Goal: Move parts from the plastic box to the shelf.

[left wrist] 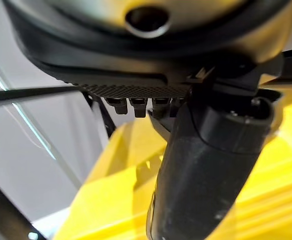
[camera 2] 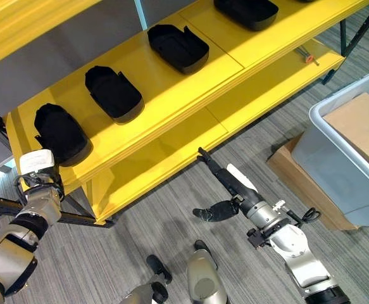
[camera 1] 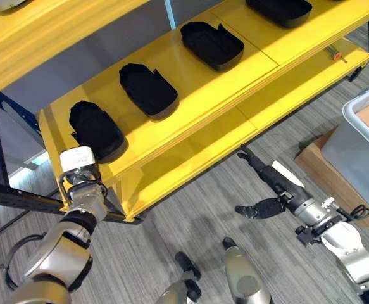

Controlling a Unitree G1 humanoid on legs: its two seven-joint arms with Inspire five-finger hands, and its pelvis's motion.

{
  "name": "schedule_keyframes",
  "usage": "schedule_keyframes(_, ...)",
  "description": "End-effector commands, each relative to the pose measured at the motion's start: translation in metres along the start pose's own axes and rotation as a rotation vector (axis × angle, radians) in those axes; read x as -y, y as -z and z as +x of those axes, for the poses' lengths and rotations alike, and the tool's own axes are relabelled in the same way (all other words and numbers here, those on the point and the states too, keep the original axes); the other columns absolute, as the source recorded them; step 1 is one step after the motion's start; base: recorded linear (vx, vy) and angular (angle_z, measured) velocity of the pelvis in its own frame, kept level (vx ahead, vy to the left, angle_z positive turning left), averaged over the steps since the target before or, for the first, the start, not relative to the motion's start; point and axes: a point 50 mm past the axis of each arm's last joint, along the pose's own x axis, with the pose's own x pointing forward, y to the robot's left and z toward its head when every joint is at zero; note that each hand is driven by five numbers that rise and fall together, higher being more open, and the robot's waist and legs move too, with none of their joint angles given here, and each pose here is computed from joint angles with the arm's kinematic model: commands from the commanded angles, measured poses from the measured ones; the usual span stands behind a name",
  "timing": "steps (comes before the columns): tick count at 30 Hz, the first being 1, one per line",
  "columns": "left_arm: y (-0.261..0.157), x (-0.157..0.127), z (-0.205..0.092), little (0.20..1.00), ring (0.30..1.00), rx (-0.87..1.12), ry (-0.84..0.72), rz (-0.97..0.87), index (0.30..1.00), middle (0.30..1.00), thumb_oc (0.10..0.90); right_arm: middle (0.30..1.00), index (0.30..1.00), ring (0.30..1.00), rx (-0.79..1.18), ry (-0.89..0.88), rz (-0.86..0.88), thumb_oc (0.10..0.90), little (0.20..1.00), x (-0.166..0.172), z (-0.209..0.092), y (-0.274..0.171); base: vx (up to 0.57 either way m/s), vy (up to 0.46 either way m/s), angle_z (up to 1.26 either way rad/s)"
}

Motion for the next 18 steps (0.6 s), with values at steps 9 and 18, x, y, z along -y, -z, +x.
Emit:
schedule_keyframes(9, 0.035, -0.043, 0.015, 1.000, 1.000, -0.170, -0.260, -0.001, 1.000, 1.000, 0.900, 1.000, 1.000, 1.000, 0.271, 0.071, -0.024, 0.900, 1.000, 0.008, 0.007, -0.047, 0.00, 0.000, 0.00)
schedule_keyframes(18, -0.010, -0.075, -0.006, 1.000, 1.000, 0.077, -0.730, -0.511, 1.000, 1.000, 0.900, 1.000, 1.000, 1.000, 0.307, 0.122, 0.030, 0.900, 1.000, -0.010, -0.007, -0.043, -0.02, -0.079, 0.03)
